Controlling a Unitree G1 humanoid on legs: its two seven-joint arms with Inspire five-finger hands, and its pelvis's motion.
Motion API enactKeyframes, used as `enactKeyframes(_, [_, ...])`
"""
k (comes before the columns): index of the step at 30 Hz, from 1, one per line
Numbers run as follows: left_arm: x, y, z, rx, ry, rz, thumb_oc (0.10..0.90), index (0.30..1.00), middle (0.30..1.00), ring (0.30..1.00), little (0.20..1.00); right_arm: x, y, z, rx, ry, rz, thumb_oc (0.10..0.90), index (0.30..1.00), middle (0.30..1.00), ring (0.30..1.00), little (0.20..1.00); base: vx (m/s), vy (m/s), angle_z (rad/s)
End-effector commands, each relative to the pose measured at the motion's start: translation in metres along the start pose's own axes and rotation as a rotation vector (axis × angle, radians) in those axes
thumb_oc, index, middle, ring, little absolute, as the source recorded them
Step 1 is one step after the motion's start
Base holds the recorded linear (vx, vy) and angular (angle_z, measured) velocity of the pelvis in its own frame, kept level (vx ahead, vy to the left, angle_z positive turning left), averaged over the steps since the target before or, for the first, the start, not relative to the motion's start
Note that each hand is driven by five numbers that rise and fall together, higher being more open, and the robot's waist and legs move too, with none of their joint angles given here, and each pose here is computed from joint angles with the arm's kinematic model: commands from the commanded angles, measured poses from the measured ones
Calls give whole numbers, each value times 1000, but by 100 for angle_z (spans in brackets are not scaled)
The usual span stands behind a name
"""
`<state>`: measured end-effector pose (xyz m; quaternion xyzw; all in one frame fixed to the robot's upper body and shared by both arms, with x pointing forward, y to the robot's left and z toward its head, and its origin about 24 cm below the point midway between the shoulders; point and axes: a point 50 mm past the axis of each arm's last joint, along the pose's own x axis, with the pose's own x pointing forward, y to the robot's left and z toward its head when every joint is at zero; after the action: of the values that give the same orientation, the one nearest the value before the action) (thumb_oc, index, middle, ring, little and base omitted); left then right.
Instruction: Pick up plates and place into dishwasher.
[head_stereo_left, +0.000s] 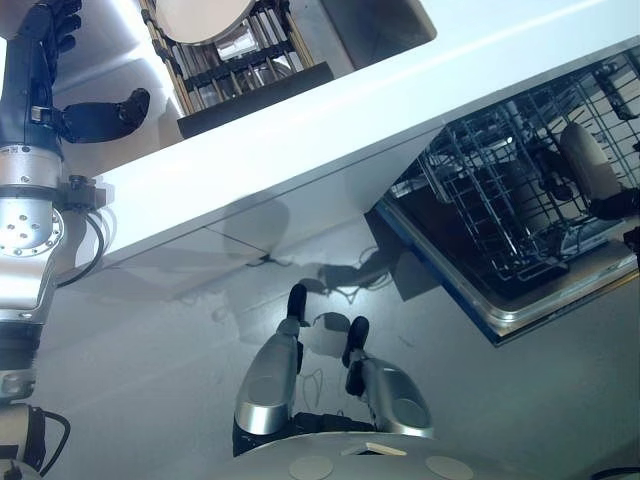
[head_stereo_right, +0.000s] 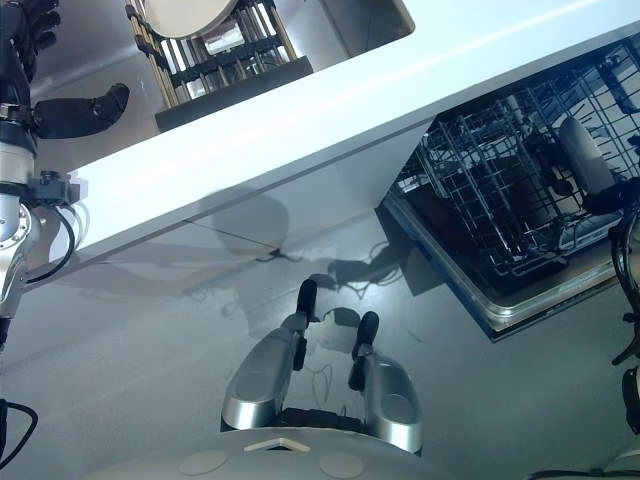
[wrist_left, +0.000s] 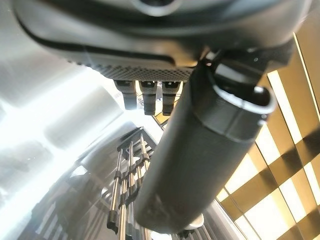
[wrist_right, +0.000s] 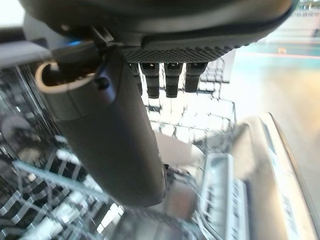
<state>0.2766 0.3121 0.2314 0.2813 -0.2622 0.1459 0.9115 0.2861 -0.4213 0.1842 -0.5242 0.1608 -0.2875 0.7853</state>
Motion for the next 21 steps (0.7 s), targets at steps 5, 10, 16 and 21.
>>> enactKeyframes(5, [-23, -9, -24, 7, 93, -21, 800, 900, 900, 900, 900, -5, -53, 25, 13, -141, -293, 800, 900, 900, 900, 900, 0, 7, -1])
enactKeyframes(10, [-32, -14, -29, 10, 115, -30, 800, 900, 900, 900, 900, -18, -54, 44, 115, -301, -334, 800, 900, 900, 900, 900, 18, 65, -5])
enactKeyframes(16, [-43, -12, -37, 59, 147, -25, 800, 900, 900, 900, 900, -52, -38, 65, 352, -565, -296, 800, 900, 900, 900, 900, 30, 87, -7])
enactKeyframes(21, [-49, -9, -41, 100, 165, -25, 800, 900, 900, 900, 900, -90, -10, 73, 556, -752, -220, 800, 900, 900, 900, 900, 28, 118, -3])
